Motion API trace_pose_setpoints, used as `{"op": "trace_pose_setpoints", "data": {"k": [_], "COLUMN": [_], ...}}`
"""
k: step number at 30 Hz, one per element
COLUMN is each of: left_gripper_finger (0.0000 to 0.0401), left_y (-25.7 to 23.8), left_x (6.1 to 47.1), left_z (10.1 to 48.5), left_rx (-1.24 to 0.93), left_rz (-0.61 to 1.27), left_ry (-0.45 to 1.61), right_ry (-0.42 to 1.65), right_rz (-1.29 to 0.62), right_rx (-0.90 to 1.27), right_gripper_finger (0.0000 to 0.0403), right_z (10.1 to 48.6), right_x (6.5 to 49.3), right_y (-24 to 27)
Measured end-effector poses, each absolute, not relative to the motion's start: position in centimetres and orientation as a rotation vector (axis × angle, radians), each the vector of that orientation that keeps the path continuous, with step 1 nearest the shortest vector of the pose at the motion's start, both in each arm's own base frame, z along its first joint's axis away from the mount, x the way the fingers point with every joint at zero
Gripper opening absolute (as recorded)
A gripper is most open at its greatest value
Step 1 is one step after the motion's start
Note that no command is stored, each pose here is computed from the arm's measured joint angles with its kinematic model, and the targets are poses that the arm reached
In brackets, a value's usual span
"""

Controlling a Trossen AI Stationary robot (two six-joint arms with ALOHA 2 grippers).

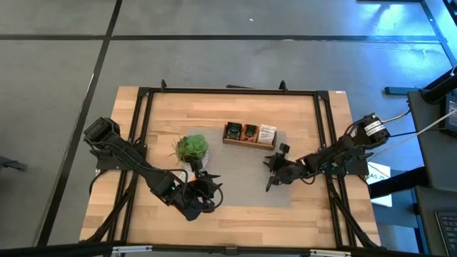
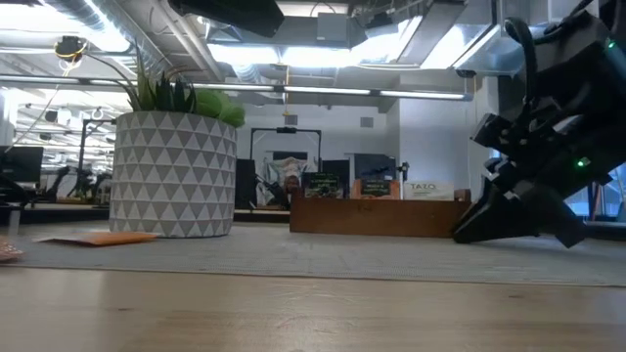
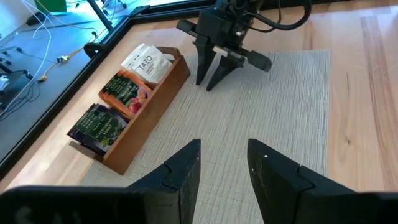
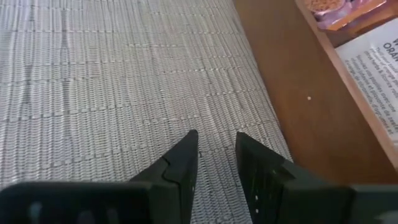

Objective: Pick & Place Tea
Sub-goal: Put the orange tea bag into the middle section of the wooden organizer

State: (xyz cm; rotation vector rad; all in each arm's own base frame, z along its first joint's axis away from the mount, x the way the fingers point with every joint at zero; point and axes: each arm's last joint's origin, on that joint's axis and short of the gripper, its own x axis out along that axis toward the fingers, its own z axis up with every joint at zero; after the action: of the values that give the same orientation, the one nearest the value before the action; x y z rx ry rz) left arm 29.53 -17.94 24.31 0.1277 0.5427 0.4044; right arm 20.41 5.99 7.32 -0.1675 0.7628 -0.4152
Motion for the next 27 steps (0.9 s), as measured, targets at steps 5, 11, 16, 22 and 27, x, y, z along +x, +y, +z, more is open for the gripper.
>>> {"op": "trace_pose_setpoints", "data": {"k": [5, 11, 16, 22, 27], "left_gripper_finger": [0.0127, 0.0128, 0.0128, 0.0127, 0.0127], "left_y": [-18.0, -19.0, -18.7, -19.7, -20.7], "left_x": [29.5, 28.4, 26.0, 23.4, 21.8], "left_z": [24.2, 23.3, 22.2, 21.4, 20.1], "left_rx": [0.112, -0.079, -0.227, -0.37, -0.492], "left_rz": [0.378, 0.238, 0.425, 0.572, 0.612], "left_ry": [0.56, 0.732, 0.875, 0.942, 1.022], "right_ry": [0.703, 0.51, 0.415, 0.379, 0.397], "right_rz": [-0.381, -0.267, -0.041, 0.067, 0.069], "right_rx": [-0.144, -0.065, -0.075, -0.171, -0.203], "right_gripper_finger": [0.0113, 0.0113, 0.0113, 0.0113, 0.0113], "right_z": [7.9, 11.8, 15.4, 17.6, 16.5], "right_x": [20.7, 21.9, 24.6, 29.2, 33.6], "right_y": [6.2, 7.7, 9.7, 12.1, 14.0]}}
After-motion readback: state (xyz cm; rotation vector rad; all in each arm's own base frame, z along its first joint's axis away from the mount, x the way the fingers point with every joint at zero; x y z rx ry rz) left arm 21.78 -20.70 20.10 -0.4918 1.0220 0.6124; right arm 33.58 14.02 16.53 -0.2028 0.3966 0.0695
